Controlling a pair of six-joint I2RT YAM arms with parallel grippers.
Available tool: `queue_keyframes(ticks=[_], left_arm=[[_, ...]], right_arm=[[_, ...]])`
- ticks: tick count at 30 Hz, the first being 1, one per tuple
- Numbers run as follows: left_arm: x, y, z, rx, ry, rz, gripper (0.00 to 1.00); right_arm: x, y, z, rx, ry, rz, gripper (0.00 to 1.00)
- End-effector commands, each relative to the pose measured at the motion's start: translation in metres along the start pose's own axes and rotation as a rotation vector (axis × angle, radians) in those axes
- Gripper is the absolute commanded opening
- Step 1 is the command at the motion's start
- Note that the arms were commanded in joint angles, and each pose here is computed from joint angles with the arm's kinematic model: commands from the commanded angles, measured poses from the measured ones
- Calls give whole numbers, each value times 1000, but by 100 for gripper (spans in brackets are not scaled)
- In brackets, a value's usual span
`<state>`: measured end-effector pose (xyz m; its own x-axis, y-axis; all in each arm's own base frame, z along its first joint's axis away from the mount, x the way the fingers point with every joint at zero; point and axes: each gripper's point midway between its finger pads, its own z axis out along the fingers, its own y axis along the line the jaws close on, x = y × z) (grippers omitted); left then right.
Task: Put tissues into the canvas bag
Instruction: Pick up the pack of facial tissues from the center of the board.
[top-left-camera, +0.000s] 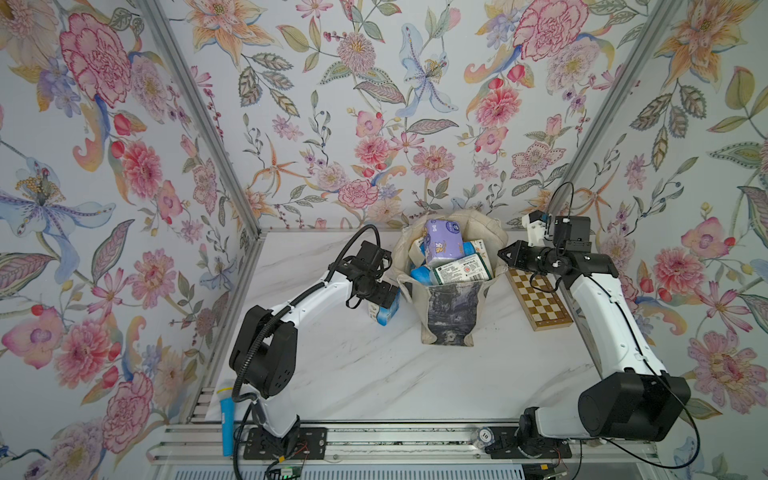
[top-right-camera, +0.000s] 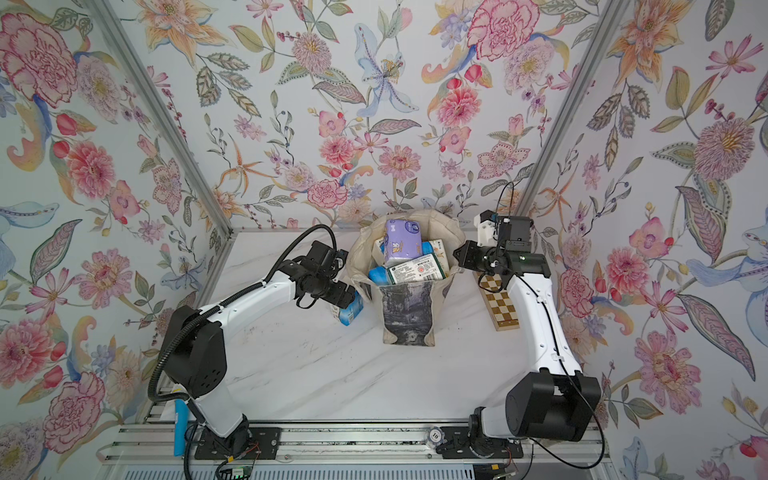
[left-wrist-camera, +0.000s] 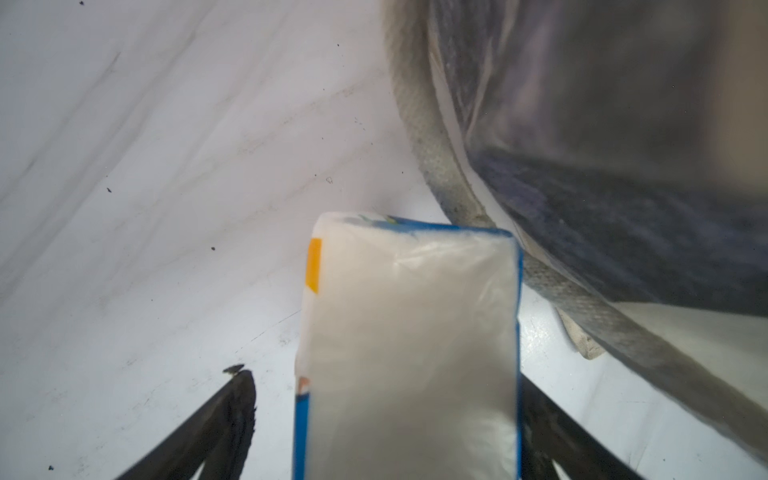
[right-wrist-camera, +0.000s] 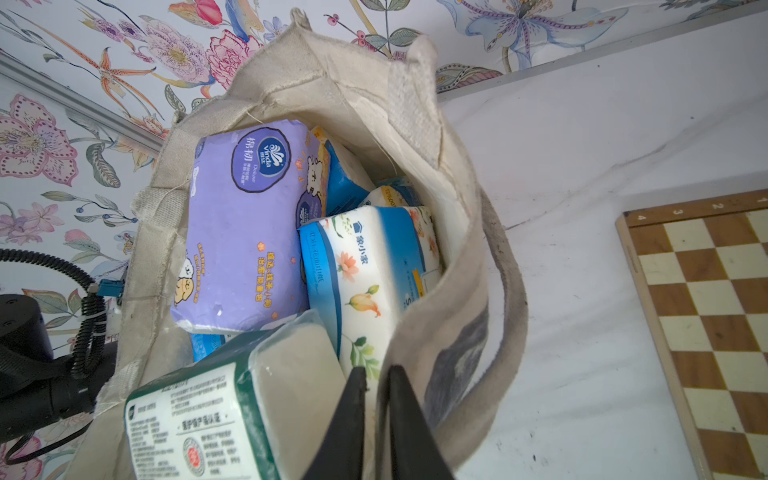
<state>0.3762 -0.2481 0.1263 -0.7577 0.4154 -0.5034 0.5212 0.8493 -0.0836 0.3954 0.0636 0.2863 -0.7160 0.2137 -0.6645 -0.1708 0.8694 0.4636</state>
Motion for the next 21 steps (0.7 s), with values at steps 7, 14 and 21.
queue_keyframes(ticks=[7, 14, 21], left_arm=[[-6, -5, 14, 19, 19, 31, 76], [-5, 2, -5, -27, 20, 23, 64], [6, 26, -52, -125, 6, -52, 59]], right_arm=[[-5, 4, 1, -12, -14, -8, 15], [-6, 4, 2, -12, -13, -10, 15], [-7, 4, 1, -11, -16, -10, 15]])
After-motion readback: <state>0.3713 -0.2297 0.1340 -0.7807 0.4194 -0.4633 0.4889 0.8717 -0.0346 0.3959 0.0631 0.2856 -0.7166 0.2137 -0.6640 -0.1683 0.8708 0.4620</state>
